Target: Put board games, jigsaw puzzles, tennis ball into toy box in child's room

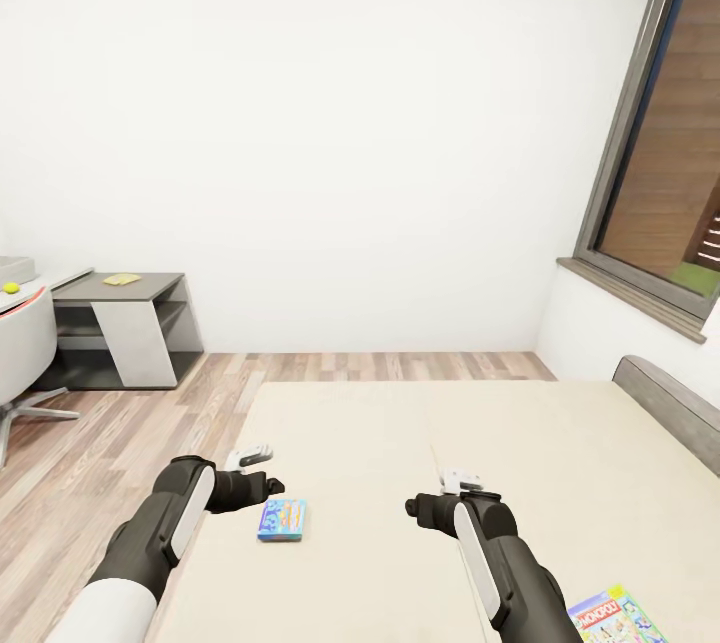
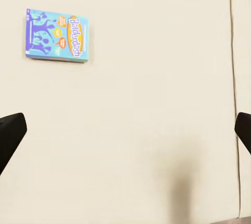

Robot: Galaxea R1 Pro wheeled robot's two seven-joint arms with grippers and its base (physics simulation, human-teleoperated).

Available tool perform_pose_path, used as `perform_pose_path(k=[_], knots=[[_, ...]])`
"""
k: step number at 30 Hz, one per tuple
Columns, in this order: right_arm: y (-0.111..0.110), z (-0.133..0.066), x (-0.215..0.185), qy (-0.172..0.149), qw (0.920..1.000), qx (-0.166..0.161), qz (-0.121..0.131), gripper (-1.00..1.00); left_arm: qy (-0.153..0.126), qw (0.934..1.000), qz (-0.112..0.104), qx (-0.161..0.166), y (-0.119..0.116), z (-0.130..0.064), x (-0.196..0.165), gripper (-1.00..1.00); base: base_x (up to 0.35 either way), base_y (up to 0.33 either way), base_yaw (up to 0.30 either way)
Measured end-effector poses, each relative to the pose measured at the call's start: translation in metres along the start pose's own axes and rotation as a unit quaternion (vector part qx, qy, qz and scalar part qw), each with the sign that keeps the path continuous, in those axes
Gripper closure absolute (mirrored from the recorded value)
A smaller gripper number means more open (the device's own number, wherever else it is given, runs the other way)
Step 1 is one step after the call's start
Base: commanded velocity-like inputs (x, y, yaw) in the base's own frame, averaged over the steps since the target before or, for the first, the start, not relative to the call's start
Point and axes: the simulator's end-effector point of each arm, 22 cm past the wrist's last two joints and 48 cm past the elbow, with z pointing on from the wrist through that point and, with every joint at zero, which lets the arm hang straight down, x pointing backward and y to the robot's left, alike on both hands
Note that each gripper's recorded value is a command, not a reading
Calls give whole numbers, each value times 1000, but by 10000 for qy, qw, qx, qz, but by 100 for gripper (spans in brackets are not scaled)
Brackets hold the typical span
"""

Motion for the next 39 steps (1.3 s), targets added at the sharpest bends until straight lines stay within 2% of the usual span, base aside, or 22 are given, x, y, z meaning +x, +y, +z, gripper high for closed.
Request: perform_pose_path(k=[26, 39], knots=[[0, 0, 0, 0, 10000, -1, 0, -100, 5, 10000, -1, 0, 0, 0, 0, -100, 0, -4, 0], [0, 0, 0, 1, 10000, 0, 0, -100, 3, 10000, -1, -4, 0, 0, 0, -100, 0, -234, 0]])
